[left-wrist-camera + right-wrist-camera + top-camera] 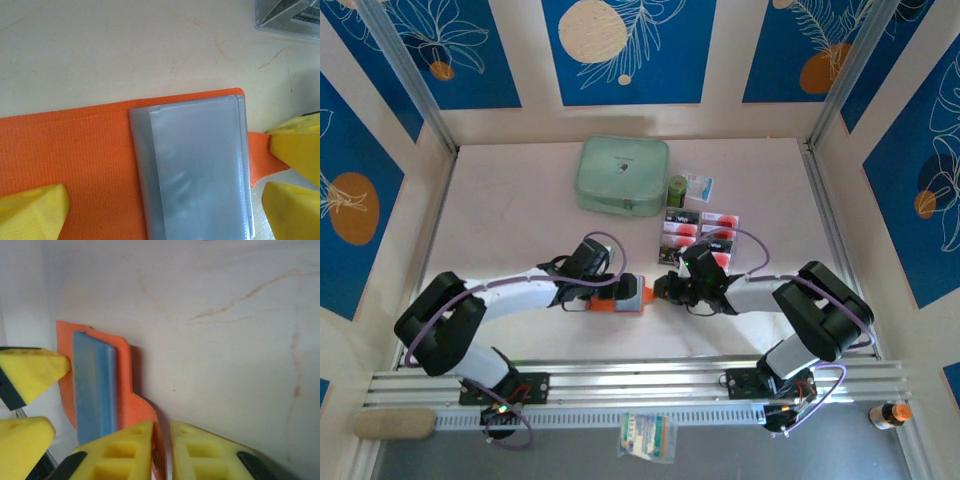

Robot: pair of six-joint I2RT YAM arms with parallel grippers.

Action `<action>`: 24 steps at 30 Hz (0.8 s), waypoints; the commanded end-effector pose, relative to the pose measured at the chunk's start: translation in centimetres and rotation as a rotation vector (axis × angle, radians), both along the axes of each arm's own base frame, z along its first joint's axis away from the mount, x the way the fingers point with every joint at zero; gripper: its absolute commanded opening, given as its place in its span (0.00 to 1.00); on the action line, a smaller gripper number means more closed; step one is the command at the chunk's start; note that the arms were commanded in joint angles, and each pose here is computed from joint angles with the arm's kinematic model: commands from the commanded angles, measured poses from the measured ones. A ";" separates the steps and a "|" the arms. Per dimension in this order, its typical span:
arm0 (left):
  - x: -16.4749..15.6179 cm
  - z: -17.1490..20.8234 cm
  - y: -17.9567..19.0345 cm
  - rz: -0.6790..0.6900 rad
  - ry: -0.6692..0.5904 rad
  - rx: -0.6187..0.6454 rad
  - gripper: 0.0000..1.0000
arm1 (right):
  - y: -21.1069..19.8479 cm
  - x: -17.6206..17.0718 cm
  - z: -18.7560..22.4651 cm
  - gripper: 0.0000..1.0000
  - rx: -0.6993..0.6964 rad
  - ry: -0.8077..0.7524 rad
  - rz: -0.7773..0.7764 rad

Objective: Put the credit cards into the card holder
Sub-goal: Flip over the card slot on the card holder.

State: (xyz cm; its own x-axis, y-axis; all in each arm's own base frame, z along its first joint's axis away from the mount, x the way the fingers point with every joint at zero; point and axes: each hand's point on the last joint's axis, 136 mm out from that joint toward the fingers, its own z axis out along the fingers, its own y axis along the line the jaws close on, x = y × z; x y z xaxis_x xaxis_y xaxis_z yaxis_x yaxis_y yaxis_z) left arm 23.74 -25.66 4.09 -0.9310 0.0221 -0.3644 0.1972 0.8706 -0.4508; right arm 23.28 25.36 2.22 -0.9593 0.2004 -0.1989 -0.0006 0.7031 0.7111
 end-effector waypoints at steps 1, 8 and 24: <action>-0.2 -0.3 0.5 -0.016 -0.025 0.035 1.00 | -0.4 0.2 0.4 0.23 -0.029 0.002 0.015; 0.4 2.8 -0.7 -0.026 -0.068 -0.026 1.00 | -1.1 1.1 3.7 0.25 -0.080 -0.051 0.020; -0.2 2.3 0.2 -0.043 -0.079 0.015 1.00 | 3.0 2.5 5.3 0.14 -0.079 -0.036 0.107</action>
